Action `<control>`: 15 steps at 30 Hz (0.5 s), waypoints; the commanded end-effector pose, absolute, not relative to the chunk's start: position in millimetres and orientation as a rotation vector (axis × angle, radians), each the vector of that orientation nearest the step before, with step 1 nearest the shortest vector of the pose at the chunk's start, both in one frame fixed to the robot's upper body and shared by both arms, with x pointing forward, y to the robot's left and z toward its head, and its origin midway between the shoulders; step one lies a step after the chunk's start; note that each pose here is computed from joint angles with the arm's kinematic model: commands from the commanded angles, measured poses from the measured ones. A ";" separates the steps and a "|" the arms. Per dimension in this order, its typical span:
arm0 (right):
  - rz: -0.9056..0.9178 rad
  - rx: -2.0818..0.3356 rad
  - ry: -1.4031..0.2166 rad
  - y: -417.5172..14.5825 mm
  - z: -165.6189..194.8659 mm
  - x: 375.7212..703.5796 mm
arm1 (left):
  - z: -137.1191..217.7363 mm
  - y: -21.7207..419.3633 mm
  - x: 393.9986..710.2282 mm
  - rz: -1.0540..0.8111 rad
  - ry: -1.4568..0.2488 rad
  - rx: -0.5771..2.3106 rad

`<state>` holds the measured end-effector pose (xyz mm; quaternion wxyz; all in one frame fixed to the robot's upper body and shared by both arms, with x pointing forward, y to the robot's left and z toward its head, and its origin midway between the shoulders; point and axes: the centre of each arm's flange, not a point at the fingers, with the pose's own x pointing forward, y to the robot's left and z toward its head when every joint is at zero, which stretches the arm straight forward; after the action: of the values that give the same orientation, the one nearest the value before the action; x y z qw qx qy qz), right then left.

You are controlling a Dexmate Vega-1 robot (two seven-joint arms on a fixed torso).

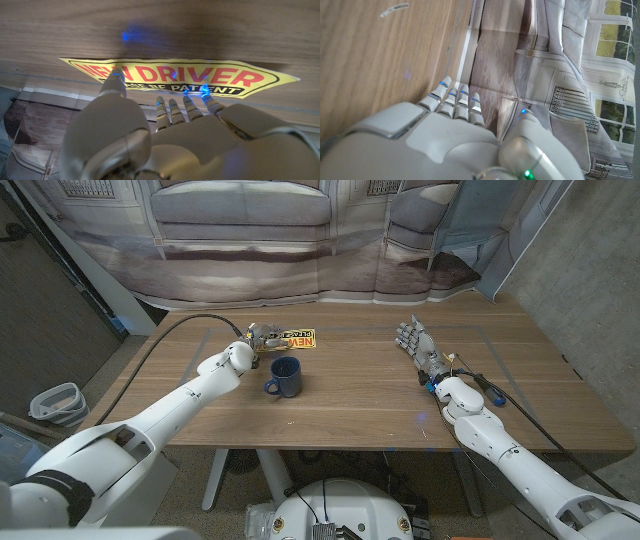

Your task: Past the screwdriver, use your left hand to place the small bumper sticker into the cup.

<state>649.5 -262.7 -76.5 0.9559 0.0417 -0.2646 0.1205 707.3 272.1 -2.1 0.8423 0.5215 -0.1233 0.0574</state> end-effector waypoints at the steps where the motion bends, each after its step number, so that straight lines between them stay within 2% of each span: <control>1: 0.248 0.083 -0.530 -261.9 -76.5 652.8 | -3.6 269.3 711.6 0.129 -0.249 1.101; 15: 0.256 0.087 -0.533 -263.4 -74.7 655.1 | -4.2 263.7 710.5 0.159 -0.245 1.106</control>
<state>652.8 -263.0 -76.2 0.9564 0.0415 -0.2618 0.1226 711.0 266.5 -2.0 0.8410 0.5235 -0.1198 0.0662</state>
